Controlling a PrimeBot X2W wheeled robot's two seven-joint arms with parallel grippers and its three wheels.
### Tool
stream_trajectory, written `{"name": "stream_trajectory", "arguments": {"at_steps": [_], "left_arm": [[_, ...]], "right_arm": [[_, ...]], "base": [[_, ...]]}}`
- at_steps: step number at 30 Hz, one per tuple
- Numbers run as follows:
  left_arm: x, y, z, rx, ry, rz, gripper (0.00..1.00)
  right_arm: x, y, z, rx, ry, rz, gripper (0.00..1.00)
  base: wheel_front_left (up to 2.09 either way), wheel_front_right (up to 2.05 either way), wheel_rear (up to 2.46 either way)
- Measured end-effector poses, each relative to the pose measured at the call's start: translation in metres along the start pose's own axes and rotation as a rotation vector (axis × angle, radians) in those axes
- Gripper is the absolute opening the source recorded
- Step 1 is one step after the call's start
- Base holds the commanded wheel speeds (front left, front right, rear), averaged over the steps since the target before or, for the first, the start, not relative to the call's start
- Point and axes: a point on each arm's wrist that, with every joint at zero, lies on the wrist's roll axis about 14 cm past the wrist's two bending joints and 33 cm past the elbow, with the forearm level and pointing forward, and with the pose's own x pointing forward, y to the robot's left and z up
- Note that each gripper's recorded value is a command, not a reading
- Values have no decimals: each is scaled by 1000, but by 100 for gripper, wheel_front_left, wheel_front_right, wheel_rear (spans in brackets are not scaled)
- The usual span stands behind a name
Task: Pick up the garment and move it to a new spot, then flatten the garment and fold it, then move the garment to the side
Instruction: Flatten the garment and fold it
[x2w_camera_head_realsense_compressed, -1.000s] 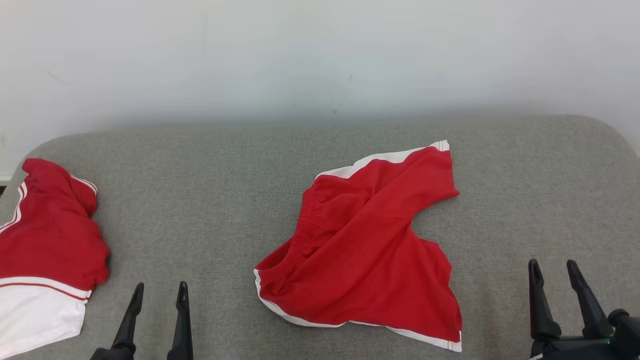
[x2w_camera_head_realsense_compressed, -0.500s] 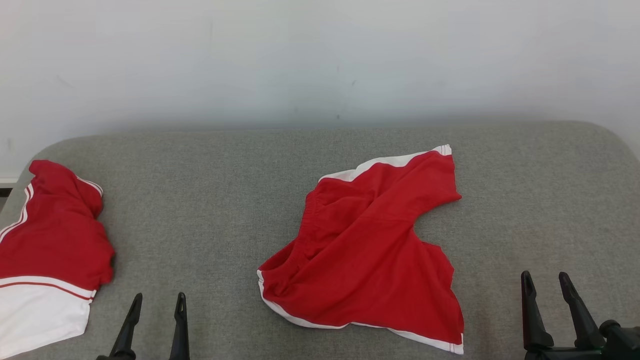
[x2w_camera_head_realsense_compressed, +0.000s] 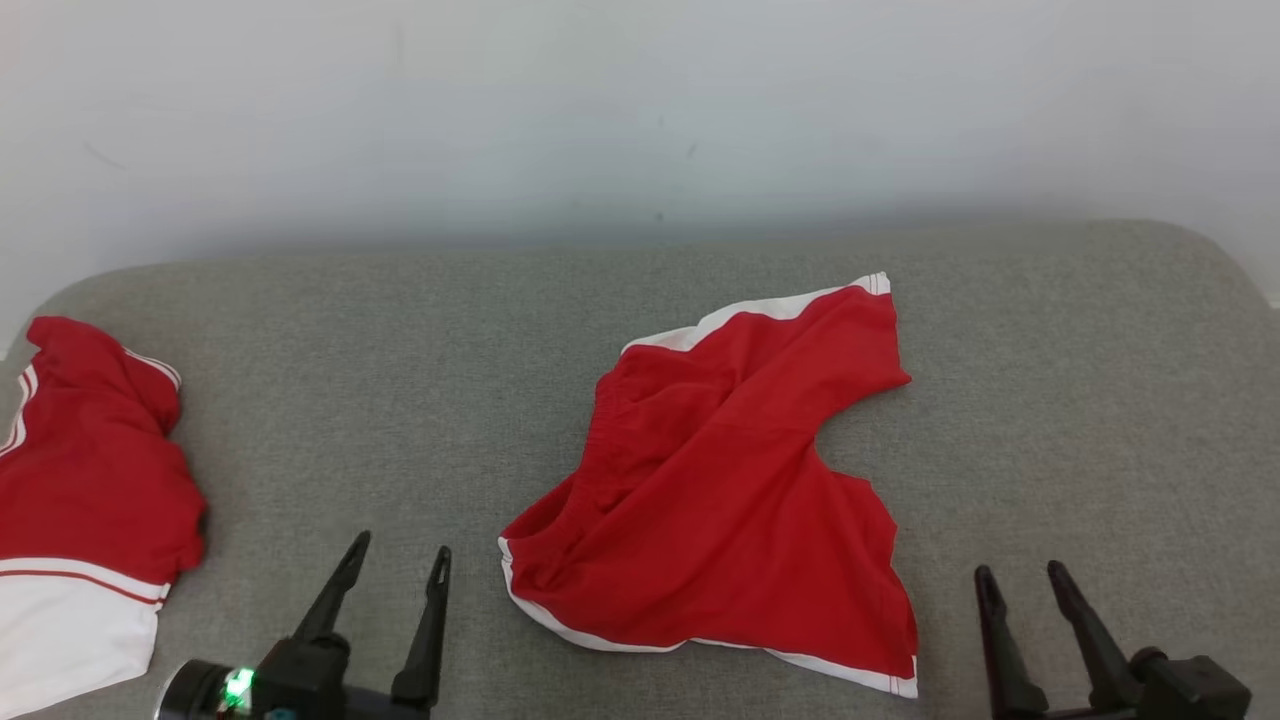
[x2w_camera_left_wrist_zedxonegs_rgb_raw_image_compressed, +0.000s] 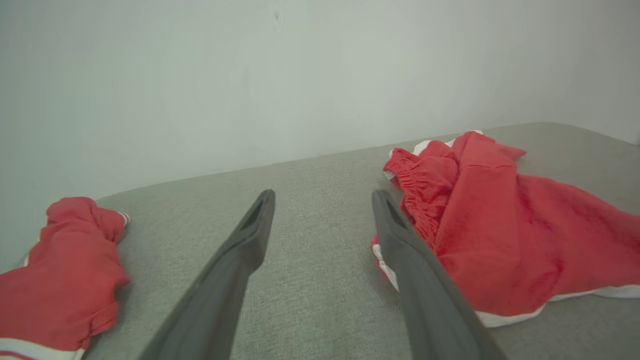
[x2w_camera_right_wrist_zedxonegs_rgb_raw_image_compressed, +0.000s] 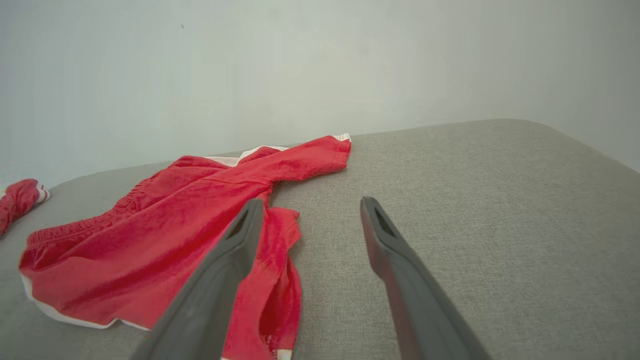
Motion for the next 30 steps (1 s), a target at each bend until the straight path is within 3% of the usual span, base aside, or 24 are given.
{"name": "stream_trajectory", "arguments": {"at_steps": [9,21,30], "left_arm": [[20,-41,-40,69,141,-241,100],[40,-37,-66,204,254,-422,100],[45,-45,-71,306,309,-574,100]], "right_arm": [[-6,14,-38,13,127,53,100],[-18,26,-83,12,289,111,100],[-18,36,-96,1,338,155,100]], "base": [[0,0,0],[0,0,0],[0,0,0]]}}
